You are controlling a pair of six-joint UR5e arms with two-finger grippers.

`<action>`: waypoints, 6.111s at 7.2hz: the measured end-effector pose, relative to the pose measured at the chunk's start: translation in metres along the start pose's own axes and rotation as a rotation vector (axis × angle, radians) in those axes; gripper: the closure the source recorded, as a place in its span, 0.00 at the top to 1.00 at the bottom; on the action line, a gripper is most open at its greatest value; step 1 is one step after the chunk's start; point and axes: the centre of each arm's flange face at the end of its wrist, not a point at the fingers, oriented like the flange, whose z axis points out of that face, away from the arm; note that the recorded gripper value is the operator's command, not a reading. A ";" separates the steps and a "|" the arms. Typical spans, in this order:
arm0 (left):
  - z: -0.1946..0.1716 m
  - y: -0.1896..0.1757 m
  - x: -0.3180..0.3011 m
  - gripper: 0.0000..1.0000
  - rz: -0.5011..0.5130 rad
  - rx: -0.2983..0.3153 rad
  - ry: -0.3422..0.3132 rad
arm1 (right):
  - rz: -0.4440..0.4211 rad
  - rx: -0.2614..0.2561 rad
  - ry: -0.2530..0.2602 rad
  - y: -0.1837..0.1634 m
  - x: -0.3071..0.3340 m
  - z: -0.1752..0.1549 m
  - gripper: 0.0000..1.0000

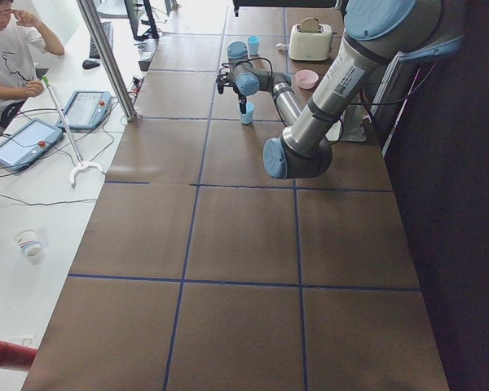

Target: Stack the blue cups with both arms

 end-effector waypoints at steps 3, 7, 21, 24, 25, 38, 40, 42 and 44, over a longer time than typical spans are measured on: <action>-0.031 0.005 -0.023 1.00 -0.019 0.028 0.036 | 0.041 0.058 -0.012 0.037 -0.034 0.055 0.99; -0.038 0.005 -0.025 1.00 -0.036 0.037 0.045 | 0.048 0.000 -0.041 0.065 -0.046 0.084 0.99; -0.123 -0.024 -0.082 1.00 -0.070 0.159 0.103 | -0.049 -0.052 -0.113 -0.046 -0.280 0.013 0.00; -0.130 -0.044 -0.126 1.00 -0.091 0.192 0.063 | 0.051 -0.086 -0.046 -0.064 -0.479 0.006 0.00; -0.133 -0.051 -0.145 1.00 -0.066 0.204 0.042 | 0.085 -0.080 -0.036 -0.054 -0.530 0.016 0.00; -0.150 -0.051 -0.171 1.00 -0.031 0.229 0.027 | 0.142 -0.107 0.051 -0.044 -0.658 0.112 1.00; -0.150 -0.051 -0.171 1.00 -0.031 0.228 0.026 | 0.141 -0.096 0.056 -0.044 -0.655 0.111 1.00; -0.145 -0.054 -0.191 1.00 0.012 0.227 -0.006 | 0.155 -0.046 0.037 -0.045 -0.599 0.076 1.00; -0.150 -0.072 -0.251 1.00 0.141 0.223 -0.088 | 0.103 -0.004 0.062 -0.057 -0.461 0.031 1.00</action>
